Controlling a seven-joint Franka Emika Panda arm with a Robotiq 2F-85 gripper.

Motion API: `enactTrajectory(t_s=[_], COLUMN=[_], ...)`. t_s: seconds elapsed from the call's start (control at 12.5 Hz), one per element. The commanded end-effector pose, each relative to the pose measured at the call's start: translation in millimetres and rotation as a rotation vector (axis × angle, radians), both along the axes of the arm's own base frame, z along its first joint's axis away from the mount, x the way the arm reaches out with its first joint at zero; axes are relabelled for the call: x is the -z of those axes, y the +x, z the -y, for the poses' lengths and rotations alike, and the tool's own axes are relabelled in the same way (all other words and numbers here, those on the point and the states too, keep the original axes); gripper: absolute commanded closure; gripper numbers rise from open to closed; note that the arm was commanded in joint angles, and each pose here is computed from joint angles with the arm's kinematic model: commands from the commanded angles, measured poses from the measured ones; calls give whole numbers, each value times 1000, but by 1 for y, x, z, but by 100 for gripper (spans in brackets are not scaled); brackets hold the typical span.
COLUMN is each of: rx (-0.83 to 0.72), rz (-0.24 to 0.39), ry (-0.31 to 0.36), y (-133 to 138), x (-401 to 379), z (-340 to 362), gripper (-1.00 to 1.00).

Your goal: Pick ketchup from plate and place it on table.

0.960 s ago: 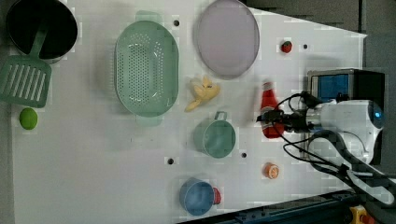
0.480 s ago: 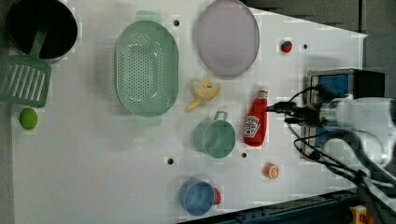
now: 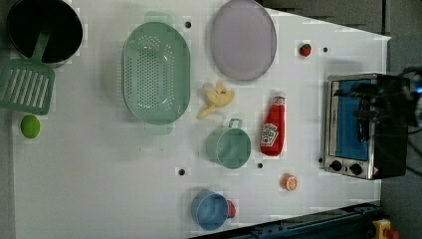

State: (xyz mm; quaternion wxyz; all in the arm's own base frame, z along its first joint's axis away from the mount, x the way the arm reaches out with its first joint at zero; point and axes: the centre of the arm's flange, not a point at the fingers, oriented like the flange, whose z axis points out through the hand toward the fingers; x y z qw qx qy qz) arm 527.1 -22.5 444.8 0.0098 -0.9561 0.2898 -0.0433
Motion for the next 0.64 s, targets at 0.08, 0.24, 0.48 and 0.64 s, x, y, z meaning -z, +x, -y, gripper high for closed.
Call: enactTrajectory(t_s=[0.08,0.24,0.48,0.64], rx=[94,152,179,182], rz=[-17,-35,-66,-128], ry=[3,7,7,4], y=[5,8,5,-2], x=[-56,-92,-130,-142], z=[2,1,1,2], gripper=[-100,-100,-100,-100])
